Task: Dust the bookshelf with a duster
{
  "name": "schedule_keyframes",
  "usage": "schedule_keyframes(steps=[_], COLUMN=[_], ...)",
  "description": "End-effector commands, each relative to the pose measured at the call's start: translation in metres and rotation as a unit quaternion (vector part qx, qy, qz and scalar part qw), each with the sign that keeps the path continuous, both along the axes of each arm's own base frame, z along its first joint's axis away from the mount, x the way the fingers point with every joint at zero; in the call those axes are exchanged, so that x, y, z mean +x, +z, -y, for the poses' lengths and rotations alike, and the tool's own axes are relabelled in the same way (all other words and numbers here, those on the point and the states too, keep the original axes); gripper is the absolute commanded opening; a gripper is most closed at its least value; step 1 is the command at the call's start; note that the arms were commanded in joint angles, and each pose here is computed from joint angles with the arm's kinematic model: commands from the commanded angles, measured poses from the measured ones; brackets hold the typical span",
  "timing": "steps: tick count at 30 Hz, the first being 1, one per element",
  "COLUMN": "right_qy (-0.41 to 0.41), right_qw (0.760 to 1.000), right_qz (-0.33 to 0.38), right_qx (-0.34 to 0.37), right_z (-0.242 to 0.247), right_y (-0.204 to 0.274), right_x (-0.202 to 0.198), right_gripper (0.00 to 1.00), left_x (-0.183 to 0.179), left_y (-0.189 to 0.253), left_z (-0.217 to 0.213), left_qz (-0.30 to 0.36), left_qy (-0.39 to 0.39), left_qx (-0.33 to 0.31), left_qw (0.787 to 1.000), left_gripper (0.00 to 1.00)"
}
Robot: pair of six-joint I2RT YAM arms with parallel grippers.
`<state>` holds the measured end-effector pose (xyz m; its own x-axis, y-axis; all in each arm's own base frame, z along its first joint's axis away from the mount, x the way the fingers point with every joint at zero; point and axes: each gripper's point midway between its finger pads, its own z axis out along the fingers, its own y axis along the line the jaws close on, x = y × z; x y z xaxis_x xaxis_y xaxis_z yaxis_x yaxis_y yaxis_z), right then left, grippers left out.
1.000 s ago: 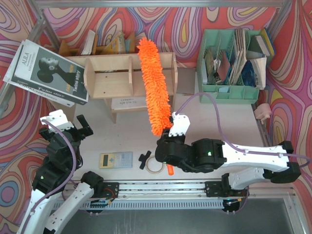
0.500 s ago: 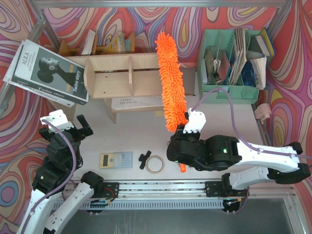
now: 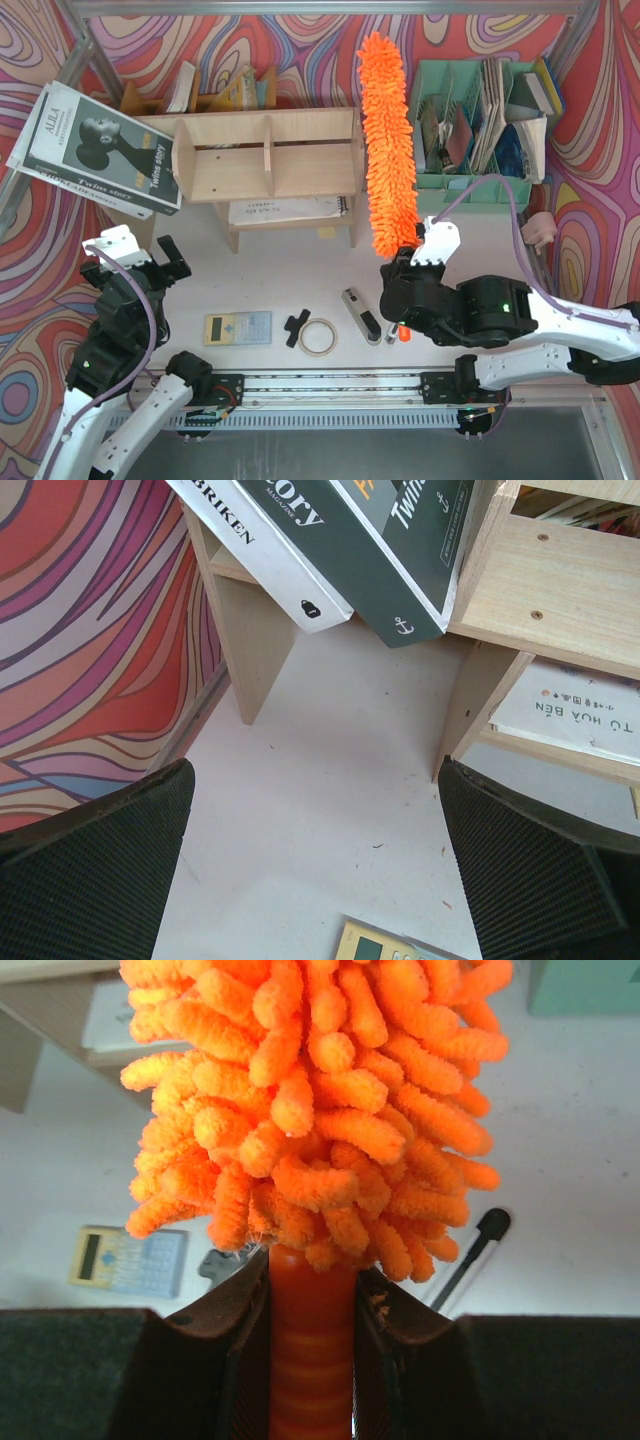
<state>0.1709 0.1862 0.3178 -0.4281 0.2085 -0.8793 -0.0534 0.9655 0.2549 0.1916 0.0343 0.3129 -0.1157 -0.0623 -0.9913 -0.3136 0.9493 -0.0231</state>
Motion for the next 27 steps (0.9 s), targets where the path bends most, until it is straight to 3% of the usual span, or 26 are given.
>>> schedule_keyframes(steps=[1,27], right_qy=[-0.012,-0.018], right_qw=[1.000,0.996], right_qz=[0.017,-0.067], right_qx=[-0.006,-0.063], right_z=[0.007,0.010], right_y=[-0.007,-0.120], right_x=[0.011,0.037], right_gripper=[0.00,0.00], left_x=[-0.002,0.004], left_y=[0.001,-0.004], left_z=[-0.003,-0.002], left_qz=[0.004,-0.014], left_qy=[0.007,0.016], left_qx=[-0.005,0.009], left_qw=[1.000,1.000], left_gripper=[0.99,0.99])
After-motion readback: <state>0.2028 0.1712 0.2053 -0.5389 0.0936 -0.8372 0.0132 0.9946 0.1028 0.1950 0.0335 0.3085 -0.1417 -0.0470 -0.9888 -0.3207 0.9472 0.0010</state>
